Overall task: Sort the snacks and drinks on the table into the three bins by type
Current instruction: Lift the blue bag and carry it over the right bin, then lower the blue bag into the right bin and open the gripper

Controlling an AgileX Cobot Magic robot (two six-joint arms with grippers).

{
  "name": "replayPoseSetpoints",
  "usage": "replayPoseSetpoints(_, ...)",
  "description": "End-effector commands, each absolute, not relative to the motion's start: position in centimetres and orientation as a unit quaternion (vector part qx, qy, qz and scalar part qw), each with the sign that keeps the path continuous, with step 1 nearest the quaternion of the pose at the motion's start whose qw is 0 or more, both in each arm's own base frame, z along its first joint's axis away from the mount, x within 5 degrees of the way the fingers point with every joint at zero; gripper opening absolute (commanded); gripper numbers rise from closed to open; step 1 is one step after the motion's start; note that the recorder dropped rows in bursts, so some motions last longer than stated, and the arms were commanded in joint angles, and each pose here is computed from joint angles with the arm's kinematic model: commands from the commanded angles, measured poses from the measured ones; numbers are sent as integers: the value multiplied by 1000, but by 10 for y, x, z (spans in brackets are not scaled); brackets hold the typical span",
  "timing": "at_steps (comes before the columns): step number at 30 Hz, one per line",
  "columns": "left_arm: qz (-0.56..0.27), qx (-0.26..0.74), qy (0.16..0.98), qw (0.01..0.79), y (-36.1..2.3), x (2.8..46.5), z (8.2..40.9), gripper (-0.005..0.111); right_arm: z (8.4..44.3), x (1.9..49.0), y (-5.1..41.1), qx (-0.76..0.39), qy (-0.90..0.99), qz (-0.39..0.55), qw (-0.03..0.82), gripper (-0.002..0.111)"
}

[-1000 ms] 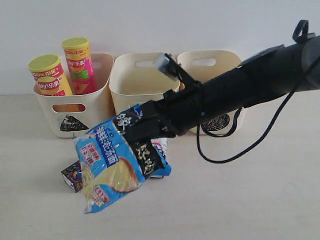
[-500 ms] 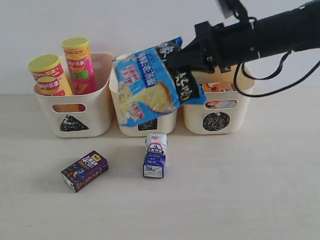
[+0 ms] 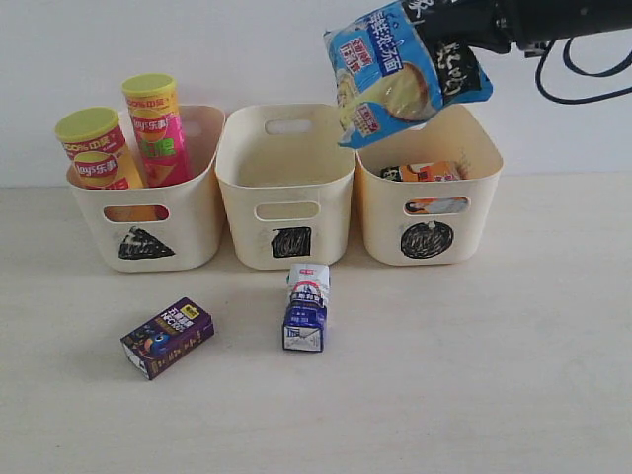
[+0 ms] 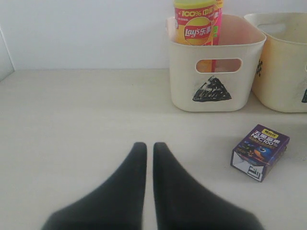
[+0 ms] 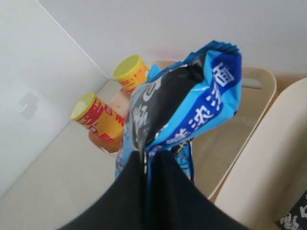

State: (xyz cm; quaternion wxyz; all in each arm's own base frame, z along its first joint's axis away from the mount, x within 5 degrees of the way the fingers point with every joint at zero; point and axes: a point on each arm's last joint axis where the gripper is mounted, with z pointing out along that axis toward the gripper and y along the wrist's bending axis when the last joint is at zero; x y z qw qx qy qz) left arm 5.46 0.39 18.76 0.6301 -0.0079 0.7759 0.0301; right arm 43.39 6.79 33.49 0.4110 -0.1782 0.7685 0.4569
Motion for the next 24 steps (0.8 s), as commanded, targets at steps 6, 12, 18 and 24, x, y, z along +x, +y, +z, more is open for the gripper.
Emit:
replayPoseSetpoints(6,29,-7,776,631,4,54,187,4,301,487,52,-119,782,420,444,0)
replayPoseSetpoints(12,29,-7,776,631,4,54,187,4,287,503,43,-103,796,358,477,0)
replayPoseSetpoints(18,29,-7,776,631,4,54,187,4,275,502,43,-121,816,337,454,0)
replayPoseSetpoints(24,29,-7,776,631,4,54,187,4,256,507,45,-111,824,349,432,14)
